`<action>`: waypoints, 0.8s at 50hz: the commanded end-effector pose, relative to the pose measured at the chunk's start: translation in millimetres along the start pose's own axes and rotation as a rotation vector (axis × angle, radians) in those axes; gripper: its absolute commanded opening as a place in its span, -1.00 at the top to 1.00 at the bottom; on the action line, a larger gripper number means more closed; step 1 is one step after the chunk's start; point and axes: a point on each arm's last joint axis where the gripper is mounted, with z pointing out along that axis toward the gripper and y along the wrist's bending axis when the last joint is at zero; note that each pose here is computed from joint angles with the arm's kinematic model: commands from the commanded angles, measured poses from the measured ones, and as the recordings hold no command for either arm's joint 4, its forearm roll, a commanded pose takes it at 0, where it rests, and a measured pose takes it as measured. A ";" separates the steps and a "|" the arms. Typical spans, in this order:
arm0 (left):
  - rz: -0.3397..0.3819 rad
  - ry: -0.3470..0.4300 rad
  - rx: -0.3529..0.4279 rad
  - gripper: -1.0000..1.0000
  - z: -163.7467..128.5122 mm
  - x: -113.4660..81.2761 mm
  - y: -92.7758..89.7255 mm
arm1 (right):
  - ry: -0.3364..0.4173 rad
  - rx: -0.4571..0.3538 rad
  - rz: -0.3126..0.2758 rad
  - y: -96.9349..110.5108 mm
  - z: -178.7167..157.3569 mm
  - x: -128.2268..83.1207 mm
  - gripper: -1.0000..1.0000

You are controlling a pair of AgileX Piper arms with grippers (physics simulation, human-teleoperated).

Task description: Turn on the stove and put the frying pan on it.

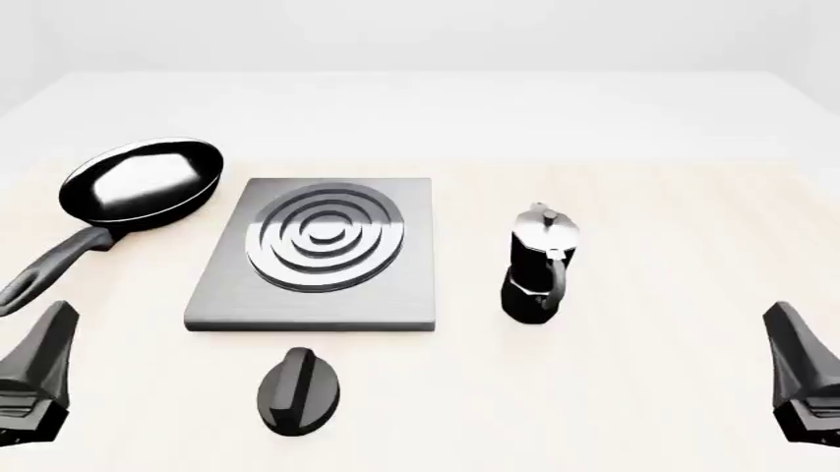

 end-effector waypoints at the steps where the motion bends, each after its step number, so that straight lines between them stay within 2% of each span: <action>1: 0.034 -0.001 0.014 -1.00 2.9 -8.2 -0.7 | 0.001 0.000 0.000 0.0 1.5 -0.7 -1.00; 6: 0.035 0.003 0.023 -1.00 2.0 -4.7 -1.3 | 0.001 0.000 0.000 0.0 1.5 -0.7 -1.00; 19: 0.019 0.023 0.075 -1.00 -1.4 -25.6 -3.7 | 0.000 0.000 0.000 0.0 0.1 -0.4 -1.00; 22: 0.029 0.068 0.126 -1.00 -1.7 -36.1 -6.0 | 0.000 -0.001 0.000 0.0 -0.1 -0.4 -1.00; 25: 0.042 0.074 0.130 -1.00 -4.0 -41.9 -5.7 | 0.000 -0.001 0.000 0.0 -0.2 -0.5 -1.00; 30: 0.049 0.130 0.205 -1.00 -6.3 -53.7 -8.6 | 0.000 -0.001 0.000 0.0 -0.4 -0.7 -1.00; 31: 0.071 0.156 0.244 -1.00 -6.7 -58.8 -10.1 | 0.000 -0.001 0.000 0.0 -0.4 -0.7 -1.00; 33: 0.087 0.177 0.253 -1.00 -6.6 -61.7 -10.3 | 0.000 -0.001 0.000 0.0 -0.4 -0.9 -1.00; 35: 0.074 0.192 0.260 -1.00 -5.8 -62.7 -10.8 | 0.000 -0.001 0.000 0.0 -0.5 -0.9 -1.00; 37: 0.079 0.209 0.293 -1.00 -6.2 -65.5 -12.2 | 0.000 -0.001 0.000 0.1 -0.4 -0.9 -1.00; 38: 0.071 0.227 0.304 -1.00 -5.3 -66.3 -13.0 | 0.000 -0.001 0.000 0.0 -0.4 -0.9 -1.00; 39: 0.103 0.317 0.361 -1.00 2.3 -66.7 -18.3 | 0.000 -0.001 0.000 0.1 -0.4 -0.9 -1.00; 40: 0.110 0.326 0.373 -1.00 3.0 -66.5 -19.2 | 0.000 -0.001 0.000 0.0 -0.4 -0.9 -1.00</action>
